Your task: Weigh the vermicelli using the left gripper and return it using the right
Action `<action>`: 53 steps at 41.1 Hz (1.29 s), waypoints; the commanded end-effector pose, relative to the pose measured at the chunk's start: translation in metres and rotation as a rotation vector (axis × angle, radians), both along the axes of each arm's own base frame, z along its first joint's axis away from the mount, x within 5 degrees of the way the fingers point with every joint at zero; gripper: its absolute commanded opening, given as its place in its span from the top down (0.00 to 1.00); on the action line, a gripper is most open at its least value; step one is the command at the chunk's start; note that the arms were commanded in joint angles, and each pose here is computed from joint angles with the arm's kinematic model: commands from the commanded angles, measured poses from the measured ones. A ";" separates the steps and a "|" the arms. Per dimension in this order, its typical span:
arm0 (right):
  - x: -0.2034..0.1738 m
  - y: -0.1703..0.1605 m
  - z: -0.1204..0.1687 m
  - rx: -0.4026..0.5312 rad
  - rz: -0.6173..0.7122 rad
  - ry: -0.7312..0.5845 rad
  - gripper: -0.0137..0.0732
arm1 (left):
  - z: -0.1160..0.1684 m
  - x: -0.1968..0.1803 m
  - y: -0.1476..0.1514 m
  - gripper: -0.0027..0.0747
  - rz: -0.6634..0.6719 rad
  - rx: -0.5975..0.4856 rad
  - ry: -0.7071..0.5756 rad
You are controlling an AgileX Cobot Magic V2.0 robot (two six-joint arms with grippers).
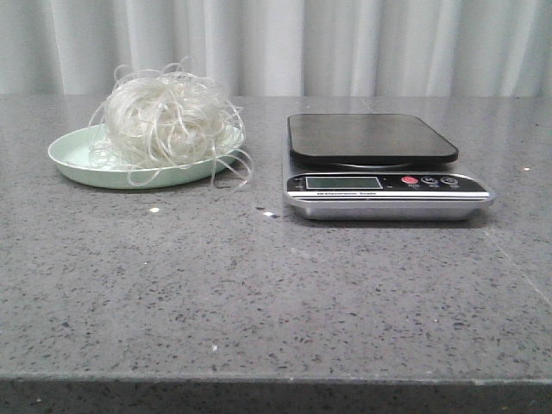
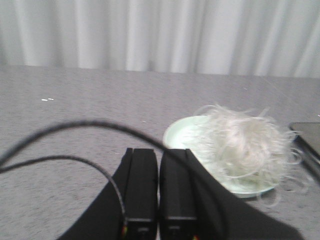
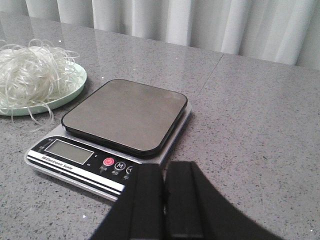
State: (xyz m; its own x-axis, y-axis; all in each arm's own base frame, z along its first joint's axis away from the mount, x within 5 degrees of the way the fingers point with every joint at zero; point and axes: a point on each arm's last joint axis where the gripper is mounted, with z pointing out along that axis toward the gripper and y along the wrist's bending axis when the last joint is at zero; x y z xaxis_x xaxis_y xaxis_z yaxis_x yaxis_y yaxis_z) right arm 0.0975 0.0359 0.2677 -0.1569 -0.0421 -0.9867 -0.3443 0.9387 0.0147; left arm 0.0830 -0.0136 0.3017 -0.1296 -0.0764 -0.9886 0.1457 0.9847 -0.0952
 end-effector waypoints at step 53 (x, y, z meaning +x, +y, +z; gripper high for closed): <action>0.001 -0.001 0.018 0.029 -0.012 -0.113 0.67 | -0.092 -0.028 0.015 0.79 0.182 0.054 -0.210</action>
